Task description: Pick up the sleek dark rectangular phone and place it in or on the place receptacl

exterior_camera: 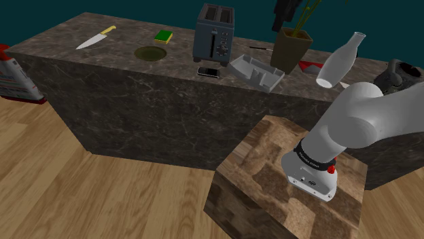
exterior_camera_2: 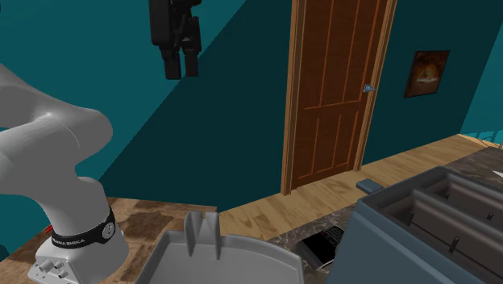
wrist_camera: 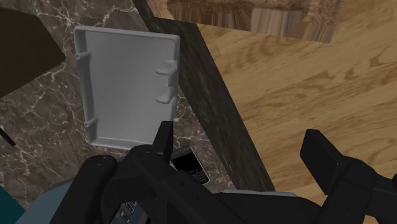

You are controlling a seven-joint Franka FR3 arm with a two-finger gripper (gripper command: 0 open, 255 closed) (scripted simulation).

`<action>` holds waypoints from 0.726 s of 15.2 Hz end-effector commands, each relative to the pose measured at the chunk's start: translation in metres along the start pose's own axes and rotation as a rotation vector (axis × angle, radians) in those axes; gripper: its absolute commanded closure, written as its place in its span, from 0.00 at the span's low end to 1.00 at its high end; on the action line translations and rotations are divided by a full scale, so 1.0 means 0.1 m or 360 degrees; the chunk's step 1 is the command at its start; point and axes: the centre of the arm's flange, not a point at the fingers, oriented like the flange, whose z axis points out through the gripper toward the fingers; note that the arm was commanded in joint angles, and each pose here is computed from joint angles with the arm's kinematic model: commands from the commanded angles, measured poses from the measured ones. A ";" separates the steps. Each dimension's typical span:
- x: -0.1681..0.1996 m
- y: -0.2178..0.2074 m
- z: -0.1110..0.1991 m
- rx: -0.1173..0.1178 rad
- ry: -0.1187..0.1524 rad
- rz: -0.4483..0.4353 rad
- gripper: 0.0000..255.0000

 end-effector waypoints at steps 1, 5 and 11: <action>0.00 0.00 0.00 0.0000 0.0000 0.0000 0.00; 0.30 0.18 0.38 0.0007 0.0016 -0.0152 0.00; 0.79 0.40 0.95 0.0018 0.0040 -0.0380 0.00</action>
